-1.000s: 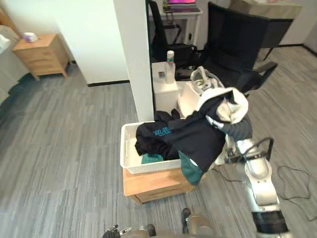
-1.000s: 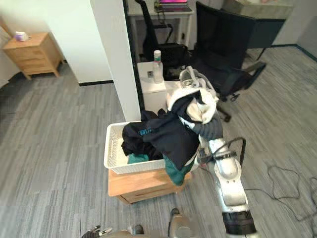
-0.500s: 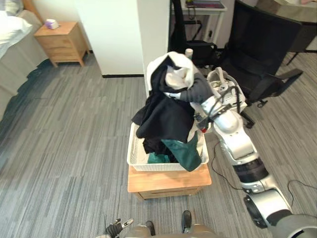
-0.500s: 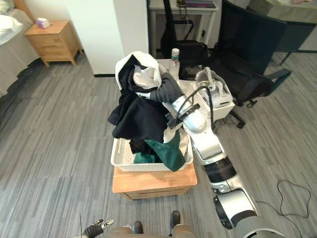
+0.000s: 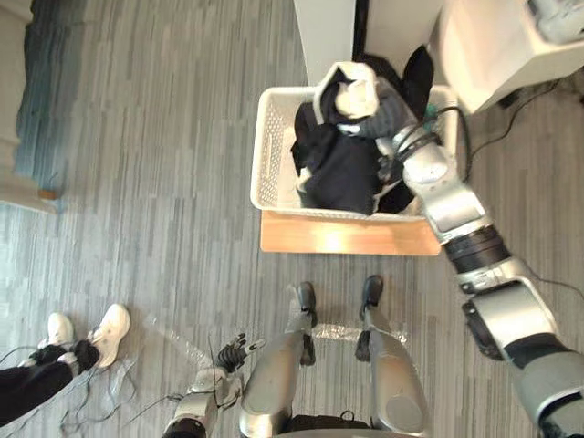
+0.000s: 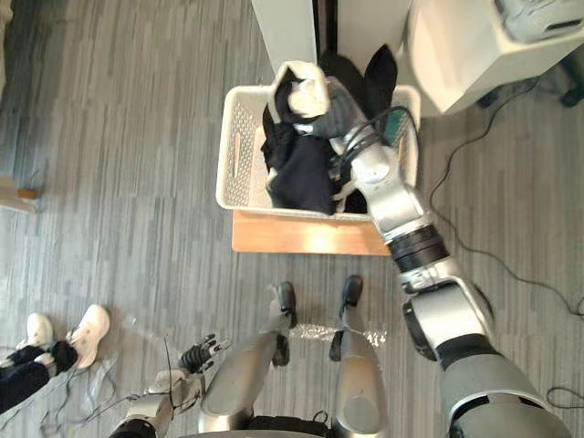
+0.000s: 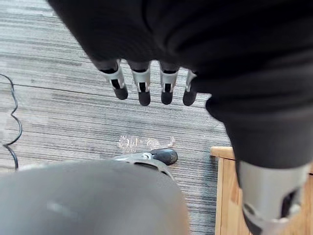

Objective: Tidy the bed and pick cloth on bed and put in laundry

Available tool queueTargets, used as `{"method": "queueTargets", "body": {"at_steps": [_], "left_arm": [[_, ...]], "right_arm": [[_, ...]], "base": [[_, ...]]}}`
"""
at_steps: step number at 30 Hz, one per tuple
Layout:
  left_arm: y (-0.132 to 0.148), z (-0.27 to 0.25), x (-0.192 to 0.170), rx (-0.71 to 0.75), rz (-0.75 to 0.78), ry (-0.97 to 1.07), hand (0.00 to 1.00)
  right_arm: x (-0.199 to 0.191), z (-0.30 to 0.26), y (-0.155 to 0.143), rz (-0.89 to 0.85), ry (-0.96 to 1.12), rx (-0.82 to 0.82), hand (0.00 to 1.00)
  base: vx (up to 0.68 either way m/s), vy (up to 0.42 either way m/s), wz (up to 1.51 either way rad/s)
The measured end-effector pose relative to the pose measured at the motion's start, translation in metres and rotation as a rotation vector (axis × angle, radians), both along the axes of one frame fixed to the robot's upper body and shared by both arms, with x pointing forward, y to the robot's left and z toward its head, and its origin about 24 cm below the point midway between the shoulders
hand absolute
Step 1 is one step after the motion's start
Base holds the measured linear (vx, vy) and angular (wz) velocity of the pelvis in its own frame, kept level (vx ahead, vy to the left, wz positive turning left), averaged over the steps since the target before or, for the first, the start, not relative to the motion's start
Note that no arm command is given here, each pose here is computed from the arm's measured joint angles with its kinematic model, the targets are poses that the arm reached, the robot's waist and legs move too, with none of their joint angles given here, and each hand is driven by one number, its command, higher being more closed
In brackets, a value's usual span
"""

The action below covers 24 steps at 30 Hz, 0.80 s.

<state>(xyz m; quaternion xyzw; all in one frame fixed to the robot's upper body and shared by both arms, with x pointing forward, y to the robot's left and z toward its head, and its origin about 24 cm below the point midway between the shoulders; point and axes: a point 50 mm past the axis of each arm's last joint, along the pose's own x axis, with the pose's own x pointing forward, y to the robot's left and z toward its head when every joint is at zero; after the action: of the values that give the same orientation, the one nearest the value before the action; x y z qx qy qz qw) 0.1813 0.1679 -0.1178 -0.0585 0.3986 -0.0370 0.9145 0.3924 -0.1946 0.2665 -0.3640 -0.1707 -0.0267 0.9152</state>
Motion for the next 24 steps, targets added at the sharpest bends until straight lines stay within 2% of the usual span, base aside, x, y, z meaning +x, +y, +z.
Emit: {"method": "queueTargets", "body": {"at_steps": [5,10,16,24], "left_arm": [[-0.01,0.005,0.004,-0.015,-0.069,-0.046,0.0],[-0.01,0.007,0.005,-0.01,-0.095,-0.085,0.0],[0.003,0.004,-0.004,0.036,-0.088,-0.086,0.0],[0.033,-0.018,-0.044,0.124,-0.035,0.082,0.0]], "right_arm": [[0.001,-0.01,-0.027,-0.043,0.003,-0.015,0.0],[-0.005,-0.026,-0.031,-0.032,-0.026,-0.126,0.0],[-0.027,-0.034,-0.022,0.04,-0.128,-0.134,0.0],[-0.064,-0.121,-0.022,0.044,0.056,0.025,0.0]], "base": [[0.03,0.012,-0.05],[0.01,0.011,-0.11],[0.02,-0.001,-0.22],[0.08,-0.018,-0.26]]}}
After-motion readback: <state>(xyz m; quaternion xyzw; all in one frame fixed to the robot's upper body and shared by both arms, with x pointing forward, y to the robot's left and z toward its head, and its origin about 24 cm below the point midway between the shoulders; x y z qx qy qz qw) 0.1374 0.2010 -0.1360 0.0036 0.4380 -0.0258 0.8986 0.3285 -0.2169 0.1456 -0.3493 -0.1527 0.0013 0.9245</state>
